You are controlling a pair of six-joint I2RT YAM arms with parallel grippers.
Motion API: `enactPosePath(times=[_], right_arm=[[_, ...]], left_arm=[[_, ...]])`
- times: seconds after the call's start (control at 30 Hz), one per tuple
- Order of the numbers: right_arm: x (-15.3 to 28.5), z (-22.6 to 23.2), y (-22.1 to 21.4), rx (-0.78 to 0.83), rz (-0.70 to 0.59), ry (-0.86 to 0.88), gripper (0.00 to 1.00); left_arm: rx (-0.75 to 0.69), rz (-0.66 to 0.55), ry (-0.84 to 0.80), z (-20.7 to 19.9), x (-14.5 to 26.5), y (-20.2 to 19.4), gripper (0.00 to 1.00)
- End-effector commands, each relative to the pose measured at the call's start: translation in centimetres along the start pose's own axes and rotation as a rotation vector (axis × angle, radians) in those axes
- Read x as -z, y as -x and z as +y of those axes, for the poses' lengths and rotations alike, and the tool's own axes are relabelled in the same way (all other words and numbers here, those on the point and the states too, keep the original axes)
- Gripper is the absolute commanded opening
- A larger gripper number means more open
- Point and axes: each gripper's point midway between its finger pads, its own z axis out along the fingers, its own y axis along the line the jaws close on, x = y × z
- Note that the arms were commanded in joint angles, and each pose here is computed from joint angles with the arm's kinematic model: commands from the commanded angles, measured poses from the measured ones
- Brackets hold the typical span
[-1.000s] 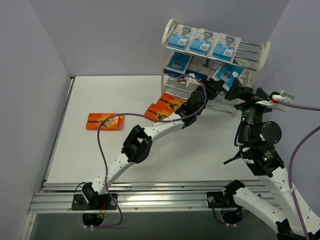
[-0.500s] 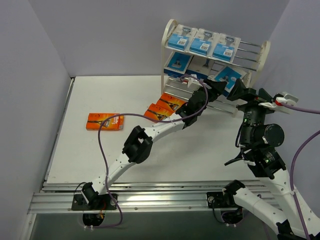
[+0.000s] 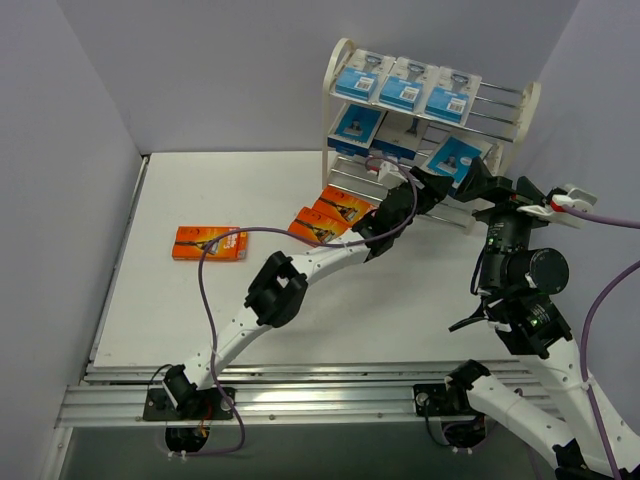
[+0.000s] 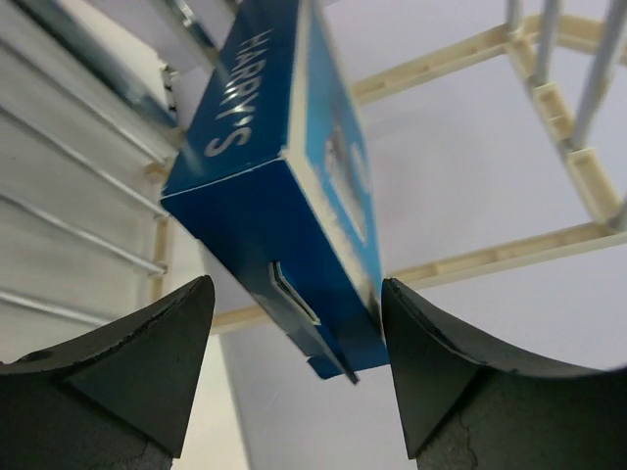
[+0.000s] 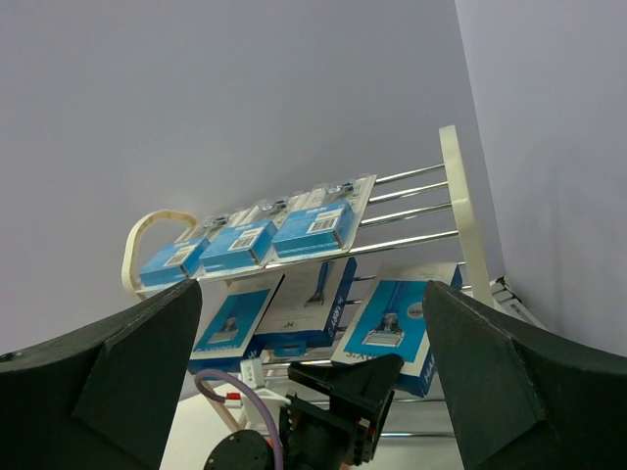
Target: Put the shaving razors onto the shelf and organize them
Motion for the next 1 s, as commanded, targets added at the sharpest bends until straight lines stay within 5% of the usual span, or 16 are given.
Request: enactPosePath(times=[0.0, 0.13, 0.8, 0.97], right_arm=[[0.1, -0.1, 1.6, -0.041, -0.049, -0.009, 0.91], [0.1, -0.1, 1.5, -0.042, -0.047, -0.008, 0.91], [0.0, 0.2, 1.1, -0.018, -0.033, 0.0, 0.91], [-0.1, 0.1, 1.1, -0.018, -0.033, -0.004, 0.91]], left_arm=[[0.002, 0.026, -0.024, -3.5, 0.7, 1.1, 0.77], [-0.002, 0.056, -0.003, -2.5, 0.9, 0.4, 0.94], [-0.029, -0.05, -0.365, -9.8, 1.8, 5.4, 0.94], [-0.065, -0.026, -0.343, -10.3, 1.9, 5.7, 0.94]])
